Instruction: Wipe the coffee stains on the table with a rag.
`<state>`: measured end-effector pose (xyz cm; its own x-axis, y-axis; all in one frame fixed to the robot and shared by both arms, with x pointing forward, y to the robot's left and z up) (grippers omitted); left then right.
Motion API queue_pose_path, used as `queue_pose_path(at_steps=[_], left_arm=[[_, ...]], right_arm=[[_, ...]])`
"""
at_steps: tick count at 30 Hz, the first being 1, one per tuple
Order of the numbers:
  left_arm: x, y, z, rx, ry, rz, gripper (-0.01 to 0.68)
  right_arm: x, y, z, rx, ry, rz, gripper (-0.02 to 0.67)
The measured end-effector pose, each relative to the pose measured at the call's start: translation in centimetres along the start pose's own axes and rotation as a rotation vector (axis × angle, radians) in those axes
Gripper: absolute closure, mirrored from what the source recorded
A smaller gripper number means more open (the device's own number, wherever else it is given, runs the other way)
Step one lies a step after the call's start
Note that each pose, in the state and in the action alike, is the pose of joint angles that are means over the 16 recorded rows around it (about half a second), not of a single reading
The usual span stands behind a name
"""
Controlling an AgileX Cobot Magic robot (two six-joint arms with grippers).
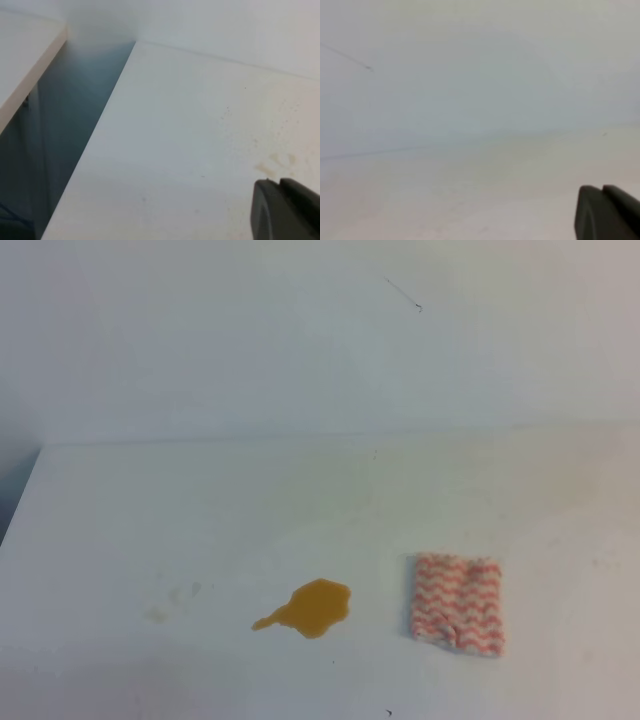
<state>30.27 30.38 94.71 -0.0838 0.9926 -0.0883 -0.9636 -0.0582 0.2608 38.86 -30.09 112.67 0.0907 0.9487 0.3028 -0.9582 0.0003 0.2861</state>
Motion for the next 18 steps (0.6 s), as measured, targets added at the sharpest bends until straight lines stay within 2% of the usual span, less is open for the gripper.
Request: queue_pose_path(at_steps=[5,9,14,18], left_arm=[[0.0,0.0,0.0,0.000,0.000,0.000,0.674],[0.0,0.0,-0.1,0.003,0.000,0.000,0.674],[0.0,-0.1,-0.2,0.005,0.000,0.000,0.674],[0.0,-0.1,-0.2,0.005,0.000,0.000,0.674]], right_arm=[[0.3,-2.9,-1.2,0.189,-0.035,0.019,0.652],[1.1,-5.7,-2.4,0.375,-0.038,0.074,0.652],[2.8,-9.8,-4.0,0.604,0.030,0.182,0.652],[5.0,-13.1,-5.5,0.754,0.116,0.275,0.652]])
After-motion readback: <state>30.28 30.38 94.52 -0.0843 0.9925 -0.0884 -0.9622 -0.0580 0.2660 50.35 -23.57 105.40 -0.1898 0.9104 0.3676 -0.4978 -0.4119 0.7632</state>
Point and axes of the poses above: a point on each arm's last joint axis where the gripper is mounted, y pointing back along that axis away from the gripper, x along the wrist's bending axis when the last joint is at zero, z = x × y, the point moved 1 cm from there along -y, pointing out along that axis toward the gripper, and after that the axes turned 12 degrees about -y, right-handed, at the moved point
